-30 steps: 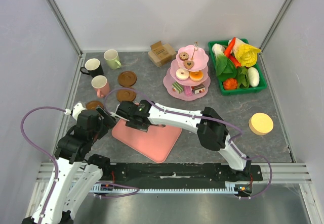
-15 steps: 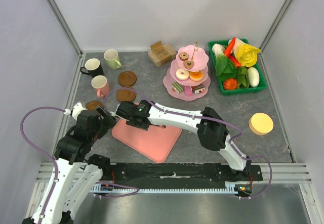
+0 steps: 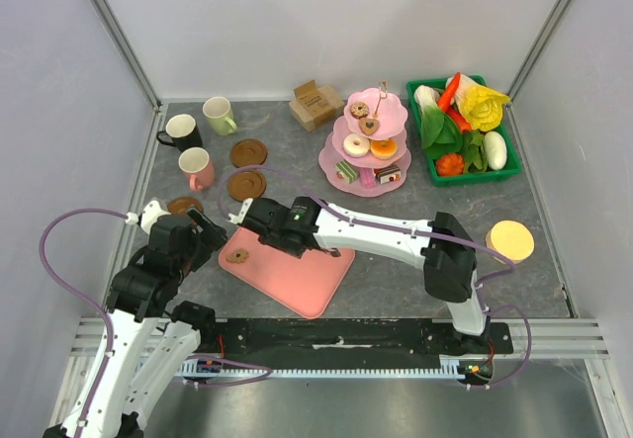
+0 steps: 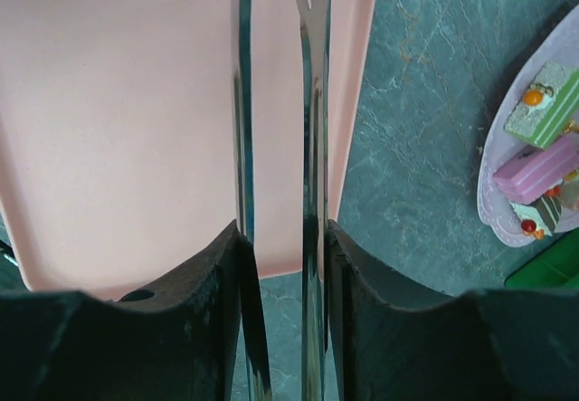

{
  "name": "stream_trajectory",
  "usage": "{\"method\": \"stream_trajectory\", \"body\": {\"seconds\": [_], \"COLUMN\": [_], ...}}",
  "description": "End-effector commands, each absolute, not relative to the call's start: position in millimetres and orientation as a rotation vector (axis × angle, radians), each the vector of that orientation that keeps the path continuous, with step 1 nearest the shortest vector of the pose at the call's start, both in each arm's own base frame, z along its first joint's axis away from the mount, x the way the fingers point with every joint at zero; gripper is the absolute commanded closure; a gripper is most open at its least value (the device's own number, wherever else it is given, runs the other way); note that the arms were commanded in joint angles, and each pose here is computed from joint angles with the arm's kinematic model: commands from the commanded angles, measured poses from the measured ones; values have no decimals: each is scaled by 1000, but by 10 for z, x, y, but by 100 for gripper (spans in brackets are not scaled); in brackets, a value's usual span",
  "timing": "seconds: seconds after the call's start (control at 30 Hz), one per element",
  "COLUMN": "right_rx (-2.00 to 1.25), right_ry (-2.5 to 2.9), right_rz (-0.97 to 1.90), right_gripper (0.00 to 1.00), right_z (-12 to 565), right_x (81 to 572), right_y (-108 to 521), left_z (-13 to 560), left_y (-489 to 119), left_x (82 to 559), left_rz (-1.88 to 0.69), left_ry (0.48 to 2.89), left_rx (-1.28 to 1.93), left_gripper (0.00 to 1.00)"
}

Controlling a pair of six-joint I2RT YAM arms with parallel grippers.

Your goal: Serve the afternoon tea

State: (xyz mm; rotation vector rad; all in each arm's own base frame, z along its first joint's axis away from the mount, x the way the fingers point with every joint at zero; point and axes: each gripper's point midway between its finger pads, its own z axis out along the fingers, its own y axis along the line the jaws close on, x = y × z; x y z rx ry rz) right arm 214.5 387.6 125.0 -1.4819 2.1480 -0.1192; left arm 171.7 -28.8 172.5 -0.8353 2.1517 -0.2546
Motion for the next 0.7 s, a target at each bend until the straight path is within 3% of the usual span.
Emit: {"method": "stream_trajectory", "body": {"seconds": [0.0, 0.3, 0.5, 0.57, 0.67], "right_rx": [-1348, -1097, -863, -712, -561], "right_ry": [2142, 2335, 2553, 2666, 2779], "right_rz": [-81, 272, 513, 661, 930], "right_gripper": [55, 52, 49, 51, 51], "right_z": [1543, 1724, 1668, 1631, 1713], "right_x": [2135, 1681, 1524, 1510, 1391], "right_y": [3821, 3631, 3336, 3231, 3159], "left_z": [1803, 2004, 2351, 2497, 2659], "left_y": [-364, -1475, -1988, -2114, -2229], "left_x": [1799, 1888, 1788, 1767, 1752], "left_rz": [-303, -998, -1403, -1462, -1359], "left_ry": [2133, 2151, 2027, 1971, 1870], "left_rx": [-763, -306, -29, 36, 254], "left_gripper": [1, 1, 1, 1, 2]}}
